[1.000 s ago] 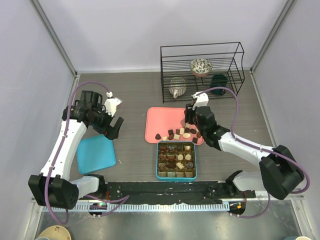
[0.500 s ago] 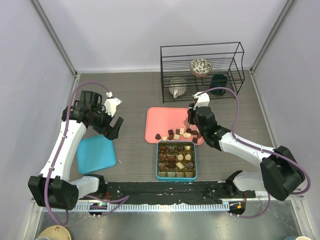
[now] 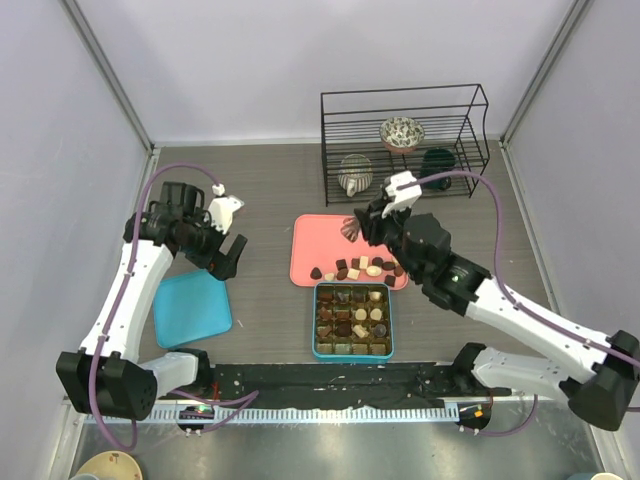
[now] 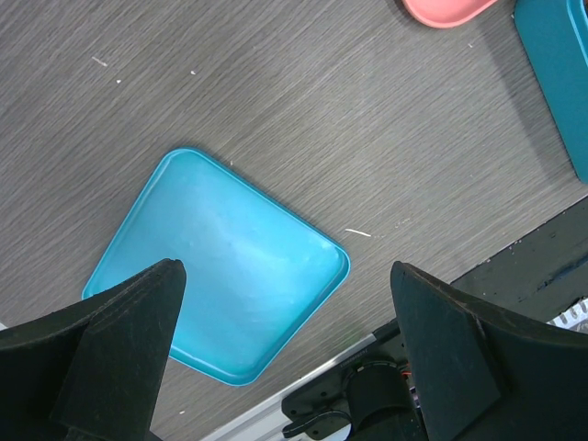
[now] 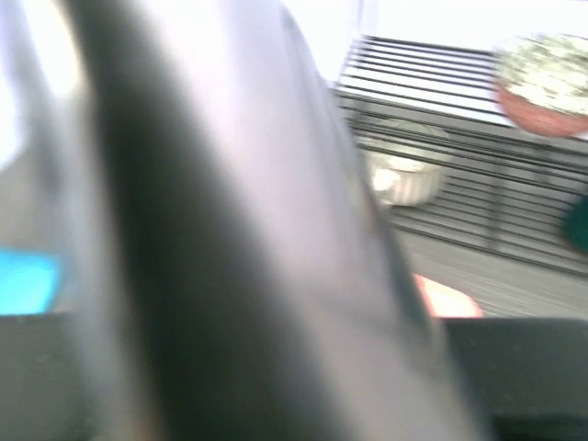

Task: Pack the chocolate
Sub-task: Pick up the fake chocolate from the plate, then place the fake chocolate in the packing box.

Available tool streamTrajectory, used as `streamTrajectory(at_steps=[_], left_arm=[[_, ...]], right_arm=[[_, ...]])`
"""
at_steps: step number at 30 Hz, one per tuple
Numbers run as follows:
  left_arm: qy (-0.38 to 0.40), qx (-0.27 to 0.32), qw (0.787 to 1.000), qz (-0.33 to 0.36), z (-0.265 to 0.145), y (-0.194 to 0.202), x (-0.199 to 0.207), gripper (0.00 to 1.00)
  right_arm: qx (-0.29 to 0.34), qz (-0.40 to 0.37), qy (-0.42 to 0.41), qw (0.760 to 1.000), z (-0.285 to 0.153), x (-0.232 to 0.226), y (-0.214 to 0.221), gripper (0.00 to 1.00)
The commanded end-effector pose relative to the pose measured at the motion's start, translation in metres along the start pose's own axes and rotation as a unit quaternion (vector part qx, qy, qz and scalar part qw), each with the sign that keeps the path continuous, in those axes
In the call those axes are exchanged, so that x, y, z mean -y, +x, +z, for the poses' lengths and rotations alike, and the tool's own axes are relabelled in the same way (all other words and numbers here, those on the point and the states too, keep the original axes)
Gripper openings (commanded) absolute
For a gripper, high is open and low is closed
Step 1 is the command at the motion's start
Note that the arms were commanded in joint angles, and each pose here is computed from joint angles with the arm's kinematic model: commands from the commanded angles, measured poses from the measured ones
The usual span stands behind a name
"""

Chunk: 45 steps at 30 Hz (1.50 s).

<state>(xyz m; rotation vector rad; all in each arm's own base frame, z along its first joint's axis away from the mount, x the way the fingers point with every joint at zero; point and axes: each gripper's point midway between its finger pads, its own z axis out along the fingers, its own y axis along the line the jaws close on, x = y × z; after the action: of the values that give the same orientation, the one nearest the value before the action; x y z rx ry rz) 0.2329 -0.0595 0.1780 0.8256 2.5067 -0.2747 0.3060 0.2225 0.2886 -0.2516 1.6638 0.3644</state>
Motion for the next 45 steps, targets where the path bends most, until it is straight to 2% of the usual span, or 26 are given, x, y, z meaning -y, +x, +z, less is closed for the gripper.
streamTrajectory(at_steps=[1,7,18,36,45], left_arm=[[-0.006,0.006,1.000,0.006,0.000,0.001,-0.002,1.00],[-0.002,0.000,1.000,0.002,0.005,0.003,-0.003,1.00],[0.001,0.002,1.000,-0.004,0.001,0.003,0.000,1.00],[0.009,0.003,1.000,0.001,-0.003,0.002,0.005,1.00],[0.009,0.004,1.000,0.001,-0.003,0.002,0.005,1.00]], right_arm=[[-0.024,0.003,-0.068,0.997,-0.041,-0.039,-0.003,0.16],[-0.057,0.008,-0.163,0.985,-0.094,-0.095,0.017,0.15],[-0.100,0.014,-0.235,0.967,-0.154,-0.160,0.054,0.16],[-0.098,0.010,-0.209,0.973,-0.150,-0.165,0.088,0.23],[-0.097,0.008,-0.197,0.976,-0.148,-0.162,0.090,0.44]])
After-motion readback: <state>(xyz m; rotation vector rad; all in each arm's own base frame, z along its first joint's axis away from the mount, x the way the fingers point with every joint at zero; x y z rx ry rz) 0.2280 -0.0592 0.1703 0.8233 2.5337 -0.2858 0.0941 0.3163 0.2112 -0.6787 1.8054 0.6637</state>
